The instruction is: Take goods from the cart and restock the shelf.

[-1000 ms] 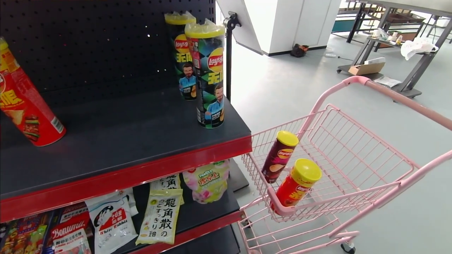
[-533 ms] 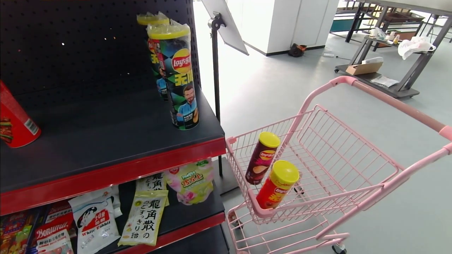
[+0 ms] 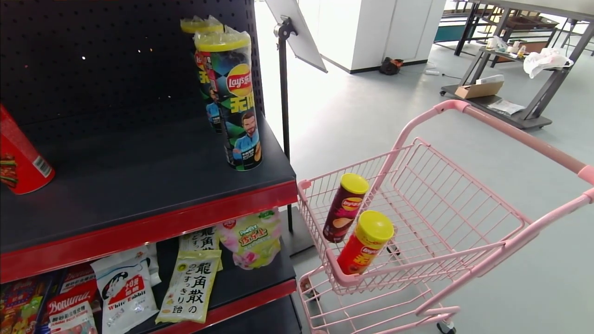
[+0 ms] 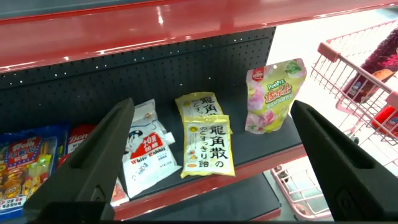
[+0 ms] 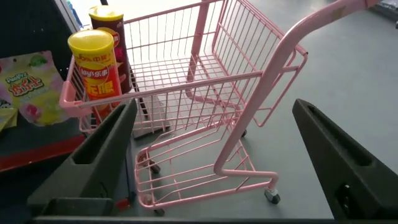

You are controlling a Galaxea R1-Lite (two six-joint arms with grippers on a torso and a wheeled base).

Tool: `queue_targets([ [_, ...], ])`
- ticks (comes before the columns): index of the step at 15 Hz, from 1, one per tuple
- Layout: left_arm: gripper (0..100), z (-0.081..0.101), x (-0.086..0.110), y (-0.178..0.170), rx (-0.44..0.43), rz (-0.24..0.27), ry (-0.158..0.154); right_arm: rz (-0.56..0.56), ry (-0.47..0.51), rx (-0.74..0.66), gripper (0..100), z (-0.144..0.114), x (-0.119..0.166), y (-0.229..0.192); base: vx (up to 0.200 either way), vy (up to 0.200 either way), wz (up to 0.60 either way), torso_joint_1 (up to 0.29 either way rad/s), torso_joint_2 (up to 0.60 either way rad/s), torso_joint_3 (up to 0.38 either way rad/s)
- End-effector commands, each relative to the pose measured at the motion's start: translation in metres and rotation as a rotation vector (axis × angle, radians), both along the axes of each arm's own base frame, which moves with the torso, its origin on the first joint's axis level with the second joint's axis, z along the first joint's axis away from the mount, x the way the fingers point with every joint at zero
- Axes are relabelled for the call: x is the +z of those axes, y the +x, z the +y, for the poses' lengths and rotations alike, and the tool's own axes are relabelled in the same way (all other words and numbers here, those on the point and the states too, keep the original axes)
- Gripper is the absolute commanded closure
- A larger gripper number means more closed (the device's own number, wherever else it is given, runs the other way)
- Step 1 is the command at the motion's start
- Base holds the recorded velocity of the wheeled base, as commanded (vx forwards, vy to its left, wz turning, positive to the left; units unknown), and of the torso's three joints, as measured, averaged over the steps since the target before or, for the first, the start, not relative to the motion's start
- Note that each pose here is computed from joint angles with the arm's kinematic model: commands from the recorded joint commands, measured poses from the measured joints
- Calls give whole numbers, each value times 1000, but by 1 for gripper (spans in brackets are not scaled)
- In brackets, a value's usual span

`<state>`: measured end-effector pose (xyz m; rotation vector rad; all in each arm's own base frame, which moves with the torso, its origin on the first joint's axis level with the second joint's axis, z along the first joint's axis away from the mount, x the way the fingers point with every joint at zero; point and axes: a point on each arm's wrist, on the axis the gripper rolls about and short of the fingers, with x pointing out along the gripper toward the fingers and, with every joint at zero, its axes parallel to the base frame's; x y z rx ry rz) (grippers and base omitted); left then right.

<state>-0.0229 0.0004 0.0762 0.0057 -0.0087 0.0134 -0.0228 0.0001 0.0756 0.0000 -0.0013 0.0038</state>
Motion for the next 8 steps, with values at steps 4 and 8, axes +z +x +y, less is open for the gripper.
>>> queue_targets([
  [4, 0, 0, 0, 0, 0, 1, -1, -18, 106, 42, 0, 1, 128, 25, 0, 0, 0, 0, 0, 0],
  [8, 0, 0, 0, 0, 0, 1, 0, 193, 116, 109, 0, 7, 163, 106, 0, 0, 0, 0, 0, 0],
])
